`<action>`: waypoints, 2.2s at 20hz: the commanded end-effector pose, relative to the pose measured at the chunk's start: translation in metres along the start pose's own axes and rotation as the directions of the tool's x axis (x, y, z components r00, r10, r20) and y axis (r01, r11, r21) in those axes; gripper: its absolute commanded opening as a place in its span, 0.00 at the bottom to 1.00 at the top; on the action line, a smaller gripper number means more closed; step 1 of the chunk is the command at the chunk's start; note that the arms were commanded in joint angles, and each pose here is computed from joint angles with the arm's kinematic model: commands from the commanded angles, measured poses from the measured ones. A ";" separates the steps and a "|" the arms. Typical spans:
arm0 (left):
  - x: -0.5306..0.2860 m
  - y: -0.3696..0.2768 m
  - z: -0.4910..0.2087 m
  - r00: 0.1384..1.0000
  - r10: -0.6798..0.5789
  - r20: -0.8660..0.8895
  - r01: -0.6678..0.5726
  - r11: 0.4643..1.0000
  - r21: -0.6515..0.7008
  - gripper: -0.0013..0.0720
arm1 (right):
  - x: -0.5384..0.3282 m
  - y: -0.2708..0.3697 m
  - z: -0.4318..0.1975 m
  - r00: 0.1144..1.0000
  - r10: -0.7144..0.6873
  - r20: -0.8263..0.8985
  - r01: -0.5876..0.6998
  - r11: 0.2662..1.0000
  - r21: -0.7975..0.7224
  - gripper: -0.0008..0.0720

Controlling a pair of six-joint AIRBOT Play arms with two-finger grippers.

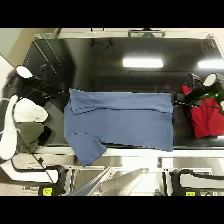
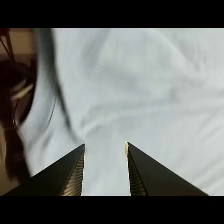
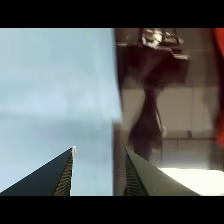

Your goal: Fold the shirts.

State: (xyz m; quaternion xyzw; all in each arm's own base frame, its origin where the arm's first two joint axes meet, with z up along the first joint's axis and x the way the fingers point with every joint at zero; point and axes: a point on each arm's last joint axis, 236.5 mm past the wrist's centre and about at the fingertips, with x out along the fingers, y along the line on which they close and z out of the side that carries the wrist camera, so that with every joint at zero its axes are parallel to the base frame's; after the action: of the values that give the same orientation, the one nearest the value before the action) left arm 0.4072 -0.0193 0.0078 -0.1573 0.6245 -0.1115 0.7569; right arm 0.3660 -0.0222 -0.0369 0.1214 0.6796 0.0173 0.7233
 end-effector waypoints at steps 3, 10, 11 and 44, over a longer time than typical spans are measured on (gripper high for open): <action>-0.020 0.009 -0.097 0.997 -0.012 -0.075 0.004 0.995 -0.101 0.40 | 0.014 -0.012 -0.104 0.990 0.048 -0.129 -0.034 0.994 0.109 0.52; 0.000 0.011 -0.199 0.992 -0.026 -0.124 -0.001 0.976 -0.217 0.40 | 0.055 -0.010 -0.166 0.962 0.117 -0.246 -0.075 0.982 0.173 0.70; 0.005 0.010 -0.208 0.992 -0.026 -0.125 -0.002 0.975 -0.221 0.40 | 0.057 -0.003 -0.168 0.956 0.153 -0.251 -0.112 0.979 0.168 0.70; 0.077 -0.020 -0.180 0.950 -0.122 -0.287 0.073 0.982 -0.175 0.06 | 0.064 0.067 -0.162 0.831 0.488 -0.268 -0.476 0.872 0.112 0.03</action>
State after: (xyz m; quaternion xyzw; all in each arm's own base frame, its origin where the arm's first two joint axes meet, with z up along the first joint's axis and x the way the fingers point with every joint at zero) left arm 0.2248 -0.0696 -0.1115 -0.2262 0.7424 -0.0893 0.6243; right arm 0.2244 0.0709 -0.1120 0.2900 0.7185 0.1709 0.6087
